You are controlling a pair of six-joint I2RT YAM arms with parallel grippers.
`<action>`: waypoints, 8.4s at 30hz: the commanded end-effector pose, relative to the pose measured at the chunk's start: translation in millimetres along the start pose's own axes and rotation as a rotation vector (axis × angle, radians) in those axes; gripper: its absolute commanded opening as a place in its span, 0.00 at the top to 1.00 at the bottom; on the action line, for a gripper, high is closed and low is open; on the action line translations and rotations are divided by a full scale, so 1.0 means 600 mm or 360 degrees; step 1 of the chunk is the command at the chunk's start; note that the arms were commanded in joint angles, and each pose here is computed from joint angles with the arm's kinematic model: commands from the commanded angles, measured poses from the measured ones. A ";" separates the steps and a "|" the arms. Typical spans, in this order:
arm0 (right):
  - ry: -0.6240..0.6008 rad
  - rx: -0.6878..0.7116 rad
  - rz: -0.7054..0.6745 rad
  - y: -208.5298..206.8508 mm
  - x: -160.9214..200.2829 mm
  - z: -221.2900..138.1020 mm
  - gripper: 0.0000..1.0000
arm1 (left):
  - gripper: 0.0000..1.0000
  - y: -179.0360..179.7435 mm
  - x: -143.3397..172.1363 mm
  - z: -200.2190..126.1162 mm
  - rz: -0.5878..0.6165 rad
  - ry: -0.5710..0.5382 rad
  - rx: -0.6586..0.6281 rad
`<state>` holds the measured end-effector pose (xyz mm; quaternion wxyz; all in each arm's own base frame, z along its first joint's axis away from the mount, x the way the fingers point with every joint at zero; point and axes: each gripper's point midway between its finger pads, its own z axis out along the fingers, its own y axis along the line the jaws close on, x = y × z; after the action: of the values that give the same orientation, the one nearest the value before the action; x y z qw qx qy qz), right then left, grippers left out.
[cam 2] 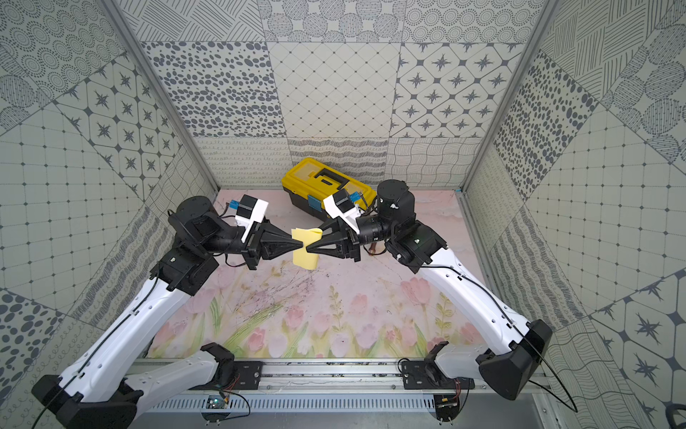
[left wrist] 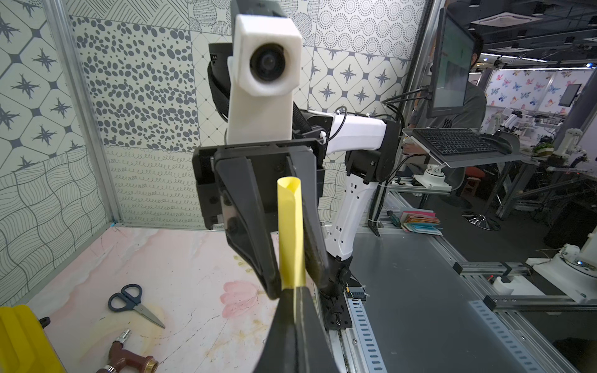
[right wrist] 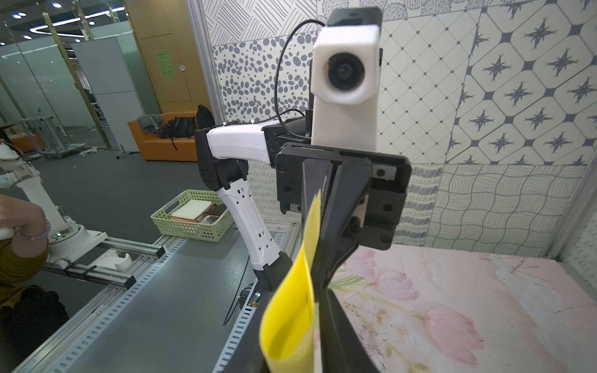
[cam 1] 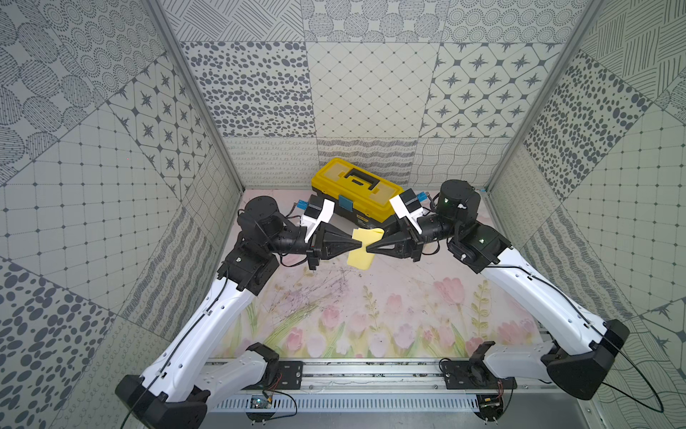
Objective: Fold the square paper along the opposite sides
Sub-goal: Fold the paper, then smooth out the paper.
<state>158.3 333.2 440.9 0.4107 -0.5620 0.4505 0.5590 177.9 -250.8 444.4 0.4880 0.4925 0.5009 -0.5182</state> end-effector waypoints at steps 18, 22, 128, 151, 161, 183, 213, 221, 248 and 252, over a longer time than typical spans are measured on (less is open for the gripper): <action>-0.0004 0.0177 -0.0114 -0.013 -0.009 -0.012 0.82 | 0.38 -0.021 -0.026 -0.013 0.0181 -0.0071 -0.0058; -0.0023 0.0150 -0.0136 -0.002 -0.024 -0.015 0.80 | 0.25 -0.015 -0.012 -0.010 0.0163 -0.0036 -0.0059; 0.0995 0.0536 -0.0318 -0.084 0.002 -0.037 0.58 | 0.80 0.079 0.137 -0.011 -0.0164 0.0403 -0.0406; 0.0996 0.0537 -0.0333 -0.089 0.005 -0.033 1.00 | 0.81 0.078 0.139 -0.010 -0.0167 0.0399 -0.0392; 0.0986 0.0576 -0.0362 -0.085 -0.005 -0.041 1.00 | 0.81 0.076 0.142 -0.009 -0.0166 0.0393 -0.0377; 0.0988 0.0618 -0.0386 -0.083 -0.009 -0.049 1.00 | 0.81 0.077 0.148 -0.010 -0.0161 0.0396 -0.0385; 0.0982 0.0628 -0.0399 -0.078 -0.014 -0.052 1.00 | 0.89 0.078 0.153 -0.011 -0.0156 0.0400 -0.0398; 0.0980 0.0634 -0.0404 -0.078 -0.016 -0.053 1.00 | 0.89 0.078 0.154 -0.012 -0.0155 0.0402 -0.0400; 0.0973 0.0685 -0.0418 -0.081 -0.020 -0.058 0.44 | 1.00 0.087 0.148 -0.013 -0.0145 0.0369 -0.0451; 0.0891 0.0892 -0.0434 -0.106 -0.045 -0.071 0.09 | 1.00 0.099 0.132 -0.020 -0.0090 0.0293 -0.0561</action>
<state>224.3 315.1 432.8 0.4103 -0.6549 0.6038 0.1952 224.2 -243.6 343.3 0.4515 0.4481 0.6575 -0.4038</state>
